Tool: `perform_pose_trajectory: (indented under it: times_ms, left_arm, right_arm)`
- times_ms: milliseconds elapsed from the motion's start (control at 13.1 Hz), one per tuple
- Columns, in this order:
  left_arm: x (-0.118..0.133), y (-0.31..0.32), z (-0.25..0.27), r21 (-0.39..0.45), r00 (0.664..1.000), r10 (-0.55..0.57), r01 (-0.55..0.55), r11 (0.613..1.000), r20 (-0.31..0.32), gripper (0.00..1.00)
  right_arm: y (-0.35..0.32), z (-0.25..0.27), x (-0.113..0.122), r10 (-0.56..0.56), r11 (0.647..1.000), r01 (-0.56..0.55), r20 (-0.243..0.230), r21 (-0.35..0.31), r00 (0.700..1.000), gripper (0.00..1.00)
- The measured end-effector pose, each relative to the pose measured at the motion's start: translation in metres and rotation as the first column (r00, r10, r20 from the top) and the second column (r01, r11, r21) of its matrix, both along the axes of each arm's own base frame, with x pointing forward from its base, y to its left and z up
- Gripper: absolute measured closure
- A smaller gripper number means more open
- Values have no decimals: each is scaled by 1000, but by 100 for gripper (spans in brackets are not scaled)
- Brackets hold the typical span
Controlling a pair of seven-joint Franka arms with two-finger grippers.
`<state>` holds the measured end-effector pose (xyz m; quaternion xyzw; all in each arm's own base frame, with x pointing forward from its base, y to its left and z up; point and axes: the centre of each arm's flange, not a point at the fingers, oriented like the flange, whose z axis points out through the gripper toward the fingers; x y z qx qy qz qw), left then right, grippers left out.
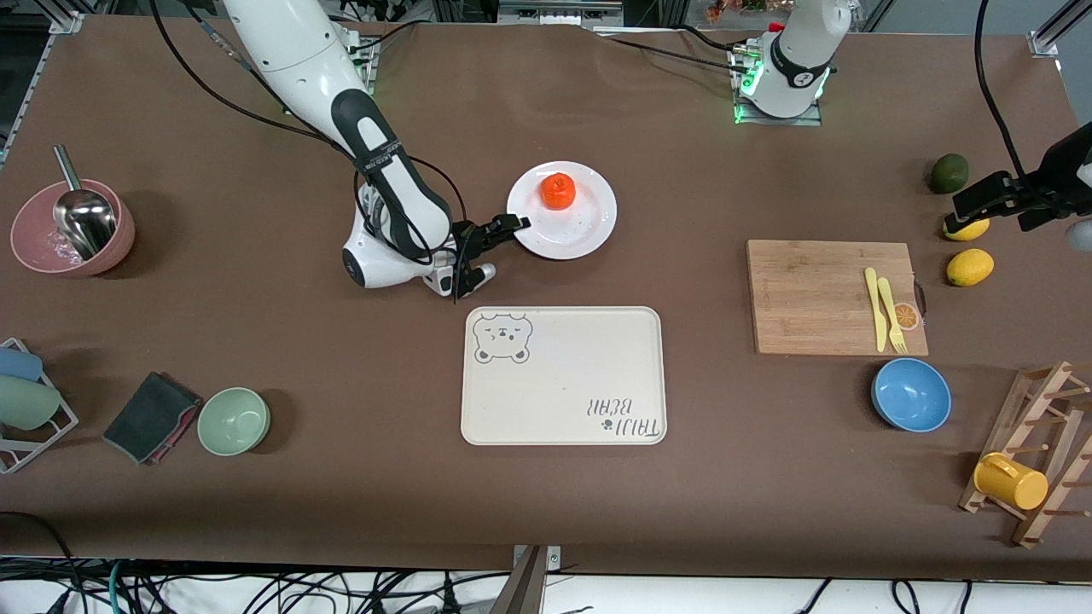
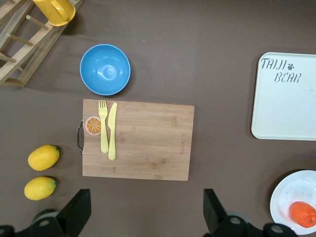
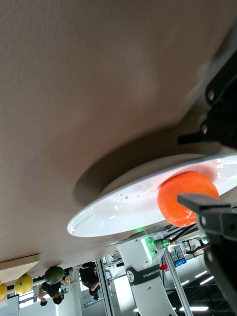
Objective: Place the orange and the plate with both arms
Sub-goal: 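Grip the white plate rim with the right gripper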
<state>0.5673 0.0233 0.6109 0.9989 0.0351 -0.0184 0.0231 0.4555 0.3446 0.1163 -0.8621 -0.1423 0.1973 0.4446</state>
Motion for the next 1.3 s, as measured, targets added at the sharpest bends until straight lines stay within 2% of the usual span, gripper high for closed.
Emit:
perform_pose_trajectory:
  times_ms: [382,458,535,687,764,840,916,1298]
  left_arm:
    - [0,0,0,0,1000,0,0,1000,0,0]
    - [0,0,0,0,1000,0,0,1000,0,0]
    - [0,0,0,0,1000,0,0,1000,0,0]
    - [0,1,0,0,1000,1,-1,1000,0,0]
    - [0,1,0,0,1000,1,-1,1000,0,0]
    - [0,0,0,0,1000,1,-1,1000,0,0]
    - [0,0,0,-1,1000,0,0,1000,0,0]
    - [0,0,0,-3,1000,0,0,1000,0,0]
  right_arm:
    - [0,-4,-2,9,1000,-9,5,4,1000,62]
    - [0,-7,-3,12,1000,-12,3,4,1000,69]
    - [-1,-10,-5,16,1000,-16,2,4,1000,69]
    - [-1,-18,-8,24,1000,-24,4,11,1000,75]
    - [-1,-18,-8,25,1000,-25,3,16,1000,85]
    - [-1,-18,-8,26,999,-26,2,19,1000,85]
    - [1,-16,-9,28,999,-28,-2,36,1000,93]
    - [0,-11,-8,32,998,-31,-14,55,999,95]
